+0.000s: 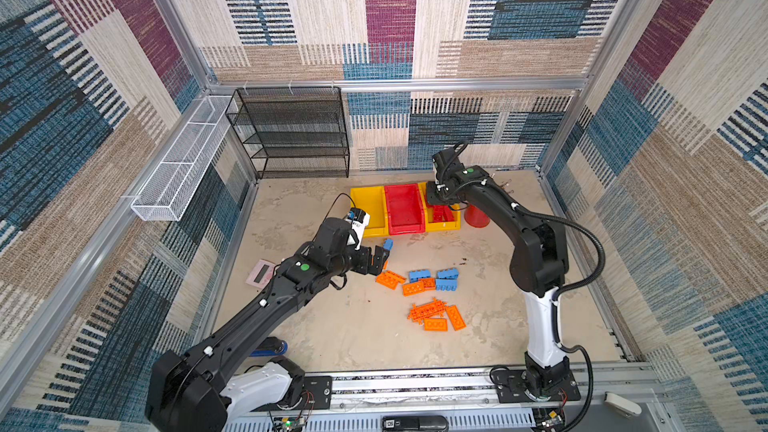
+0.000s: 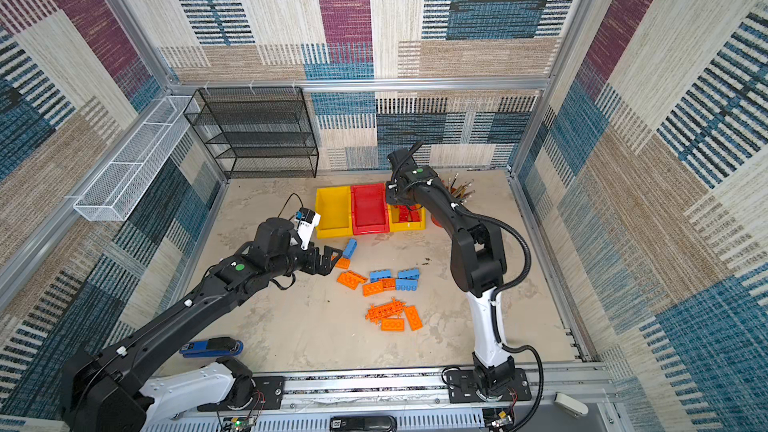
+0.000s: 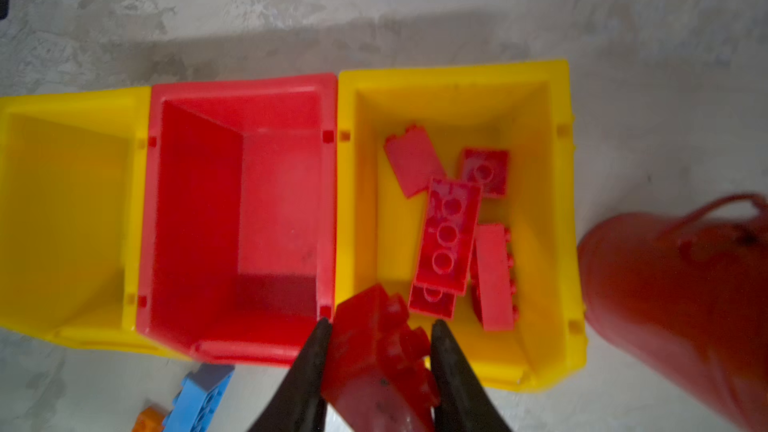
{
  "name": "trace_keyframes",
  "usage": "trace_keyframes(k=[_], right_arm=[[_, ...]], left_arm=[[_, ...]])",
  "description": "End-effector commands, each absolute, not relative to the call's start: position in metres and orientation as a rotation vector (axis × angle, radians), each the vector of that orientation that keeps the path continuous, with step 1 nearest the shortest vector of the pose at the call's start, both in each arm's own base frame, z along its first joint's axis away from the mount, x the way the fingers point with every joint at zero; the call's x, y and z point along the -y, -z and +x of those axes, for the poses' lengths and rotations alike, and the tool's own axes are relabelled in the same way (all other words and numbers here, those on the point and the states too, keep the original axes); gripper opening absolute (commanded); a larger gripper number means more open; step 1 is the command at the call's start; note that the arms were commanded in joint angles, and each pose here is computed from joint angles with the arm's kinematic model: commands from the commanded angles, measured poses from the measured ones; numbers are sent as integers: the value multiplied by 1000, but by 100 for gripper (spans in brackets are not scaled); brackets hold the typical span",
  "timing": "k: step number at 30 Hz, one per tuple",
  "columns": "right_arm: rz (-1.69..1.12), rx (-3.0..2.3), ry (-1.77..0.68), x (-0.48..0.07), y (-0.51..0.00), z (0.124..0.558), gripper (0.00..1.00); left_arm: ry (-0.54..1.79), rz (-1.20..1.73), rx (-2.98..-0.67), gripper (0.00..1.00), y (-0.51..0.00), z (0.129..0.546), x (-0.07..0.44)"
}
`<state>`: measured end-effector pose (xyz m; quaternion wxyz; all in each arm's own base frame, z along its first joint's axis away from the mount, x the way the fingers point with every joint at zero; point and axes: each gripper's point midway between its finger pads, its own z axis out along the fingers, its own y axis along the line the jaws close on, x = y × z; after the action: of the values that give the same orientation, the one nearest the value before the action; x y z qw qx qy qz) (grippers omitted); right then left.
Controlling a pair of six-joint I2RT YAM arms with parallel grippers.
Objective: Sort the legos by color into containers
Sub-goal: 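Carry the red sloped brick into the yellow bin and release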
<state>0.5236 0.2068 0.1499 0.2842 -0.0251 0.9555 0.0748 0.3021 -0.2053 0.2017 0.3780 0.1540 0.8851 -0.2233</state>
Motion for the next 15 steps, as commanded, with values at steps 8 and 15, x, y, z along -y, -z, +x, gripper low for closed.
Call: trace_keyframes(k=[8, 15], right_arm=[[-129, -2563, -144, -198, -150, 550, 65], [-213, -2543, -264, -207, -186, 523, 67]], left_arm=[[606, 424, -2290, 99, -196, 329, 215], [627, 389, -2324, 100, -186, 328, 215]])
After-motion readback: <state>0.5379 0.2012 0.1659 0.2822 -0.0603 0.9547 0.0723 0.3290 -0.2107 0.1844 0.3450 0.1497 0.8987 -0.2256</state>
